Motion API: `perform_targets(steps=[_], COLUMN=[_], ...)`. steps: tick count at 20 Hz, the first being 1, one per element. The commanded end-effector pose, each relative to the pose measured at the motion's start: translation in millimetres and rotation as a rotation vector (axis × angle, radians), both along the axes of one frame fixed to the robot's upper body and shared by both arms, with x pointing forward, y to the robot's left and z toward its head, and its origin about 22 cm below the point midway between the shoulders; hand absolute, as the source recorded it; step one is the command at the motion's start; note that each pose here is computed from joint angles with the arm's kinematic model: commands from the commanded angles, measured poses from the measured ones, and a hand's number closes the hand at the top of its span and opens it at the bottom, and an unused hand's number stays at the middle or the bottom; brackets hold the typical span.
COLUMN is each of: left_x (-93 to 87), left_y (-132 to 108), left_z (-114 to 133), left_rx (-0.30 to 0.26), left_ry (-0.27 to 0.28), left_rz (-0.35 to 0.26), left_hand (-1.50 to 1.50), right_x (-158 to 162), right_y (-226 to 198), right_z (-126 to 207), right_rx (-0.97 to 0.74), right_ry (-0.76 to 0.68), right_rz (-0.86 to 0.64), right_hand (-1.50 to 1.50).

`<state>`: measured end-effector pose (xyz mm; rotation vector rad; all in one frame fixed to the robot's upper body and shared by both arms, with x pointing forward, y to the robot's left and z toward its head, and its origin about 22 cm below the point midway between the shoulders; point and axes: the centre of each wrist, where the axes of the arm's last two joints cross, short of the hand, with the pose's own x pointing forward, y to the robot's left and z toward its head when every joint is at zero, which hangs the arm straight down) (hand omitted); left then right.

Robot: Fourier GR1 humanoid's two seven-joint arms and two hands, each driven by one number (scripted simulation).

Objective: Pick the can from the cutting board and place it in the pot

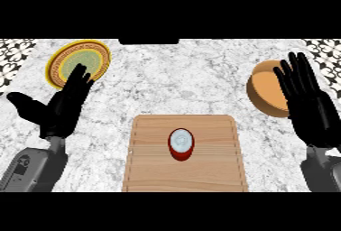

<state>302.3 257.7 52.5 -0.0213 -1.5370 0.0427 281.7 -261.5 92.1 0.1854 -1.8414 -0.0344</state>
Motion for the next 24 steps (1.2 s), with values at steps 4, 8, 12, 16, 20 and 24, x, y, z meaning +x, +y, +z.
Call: perform_targets(steps=[4, 8, 12, 16, 20, 24], left_x=[-30.5, -36.9, -57.7, -73.8, -60.2, -67.9], left_y=[50, 74, 83, 73, 74, 67], left_z=[-15, -24, -36, -44, -37, -30], left_rx=[0.3, 0.386, 0.424, 0.421, 0.427, 0.428], left_ry=[0.055, 0.135, 0.153, 0.139, 0.131, 0.137], left_rz=[0.098, 0.151, 0.179, 0.183, 0.159, 0.159], left_hand=[0.0, 0.0, 0.0, 0.0, 0.0, 0.0], right_x=[-26, -37, -71, -117, -115, -99], right_y=[-5, -73, -8, 43, 64, 84], right_z=[-45, -44, -64, -64, -35, 5], right_rx=[-0.193, -0.783, -0.79, -0.759, -0.903, -0.998], right_ry=[0.364, 0.232, 0.028, 0.059, 0.17, 0.253], right_rz=[-0.186, -0.443, -0.477, -0.484, -0.39, -0.3], right_hand=[1.5, -1.5, -1.5, -1.5, -1.5, -1.5])
